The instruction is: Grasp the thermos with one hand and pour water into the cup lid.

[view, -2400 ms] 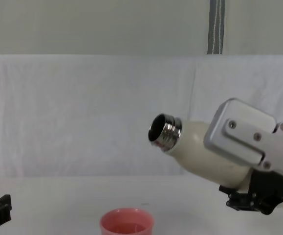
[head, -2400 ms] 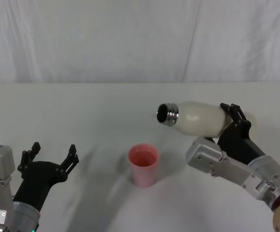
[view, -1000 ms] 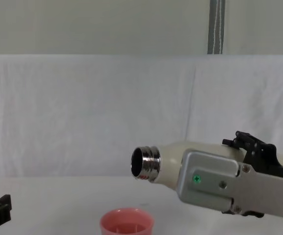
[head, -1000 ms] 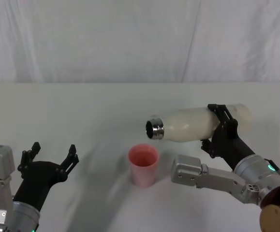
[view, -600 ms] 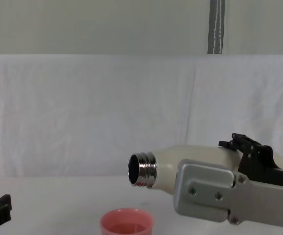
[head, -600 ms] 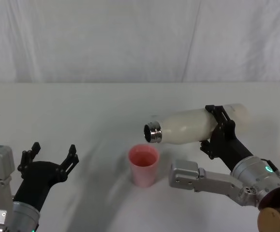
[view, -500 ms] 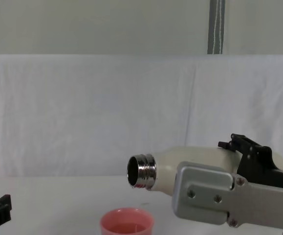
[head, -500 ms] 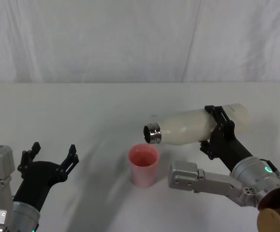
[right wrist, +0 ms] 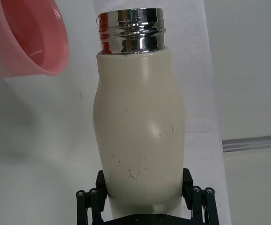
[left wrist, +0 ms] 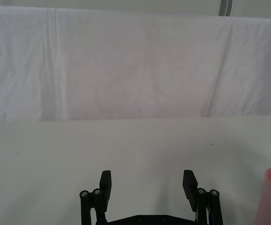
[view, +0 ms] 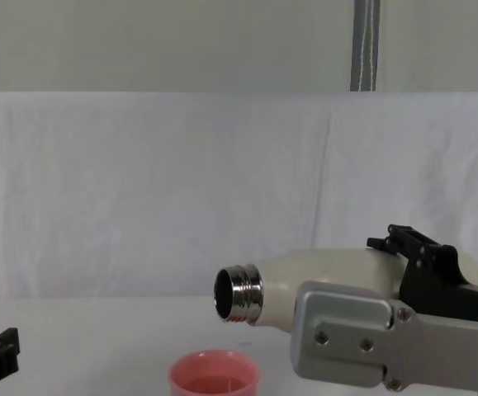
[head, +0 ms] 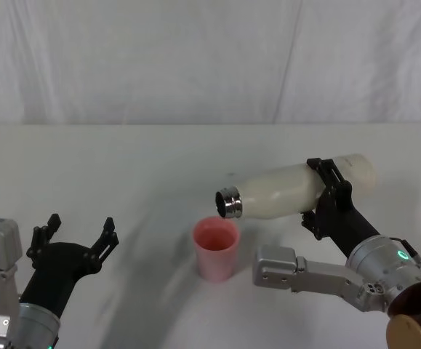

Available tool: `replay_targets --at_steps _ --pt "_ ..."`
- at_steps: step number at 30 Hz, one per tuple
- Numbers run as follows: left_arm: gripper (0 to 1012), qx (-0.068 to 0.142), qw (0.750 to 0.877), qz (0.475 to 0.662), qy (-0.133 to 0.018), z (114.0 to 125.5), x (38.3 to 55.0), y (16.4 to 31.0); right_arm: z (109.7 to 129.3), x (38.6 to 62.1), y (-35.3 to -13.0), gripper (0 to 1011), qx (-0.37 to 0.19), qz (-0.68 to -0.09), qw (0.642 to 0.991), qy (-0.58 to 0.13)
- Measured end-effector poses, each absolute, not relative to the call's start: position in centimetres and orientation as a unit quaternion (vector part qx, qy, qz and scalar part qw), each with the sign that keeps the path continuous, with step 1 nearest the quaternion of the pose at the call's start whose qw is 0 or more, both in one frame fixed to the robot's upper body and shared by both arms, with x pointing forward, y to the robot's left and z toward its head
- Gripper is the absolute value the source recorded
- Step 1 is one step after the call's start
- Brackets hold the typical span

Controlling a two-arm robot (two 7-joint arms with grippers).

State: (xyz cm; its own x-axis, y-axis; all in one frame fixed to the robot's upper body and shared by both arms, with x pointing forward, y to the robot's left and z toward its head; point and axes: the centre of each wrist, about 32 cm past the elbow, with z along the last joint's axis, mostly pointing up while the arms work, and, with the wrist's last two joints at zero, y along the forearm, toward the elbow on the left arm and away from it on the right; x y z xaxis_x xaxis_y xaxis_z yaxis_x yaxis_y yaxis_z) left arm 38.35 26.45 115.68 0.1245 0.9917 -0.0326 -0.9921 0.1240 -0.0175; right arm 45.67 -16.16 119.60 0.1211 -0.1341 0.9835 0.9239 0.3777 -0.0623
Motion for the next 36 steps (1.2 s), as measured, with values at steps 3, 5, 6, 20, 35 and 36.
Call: replay_targets --at_steps 3,5,6,20,35,36 --pt "1001 -0.017 0.750 0.662 0.006 115.68 38.35 26.45 119.65 45.71 -16.16 959 -0.380 -0.408 0.644 -0.524" --pt "1001 -0.017 0.750 0.662 0.006 115.68 38.35 26.45 119.63 45.75 -16.19 959 -0.382 -0.406 0.644 -0.524" --pt "1001 -0.017 0.750 0.662 0.006 115.68 38.35 26.45 119.61 45.77 -16.20 959 -0.383 -0.405 0.644 -0.524" --pt "1001 -0.017 0.750 0.662 0.006 115.68 38.35 26.45 119.69 46.27 -16.30 959 -0.390 -0.399 0.634 -0.536" --pt "1001 -0.017 0.750 0.662 0.006 115.68 38.35 26.45 119.60 46.43 -16.27 959 -0.395 -0.394 0.625 -0.546" --pt "1001 -0.017 0.750 0.662 0.006 115.68 38.35 26.45 119.60 46.44 -16.28 959 -0.395 -0.394 0.624 -0.547"
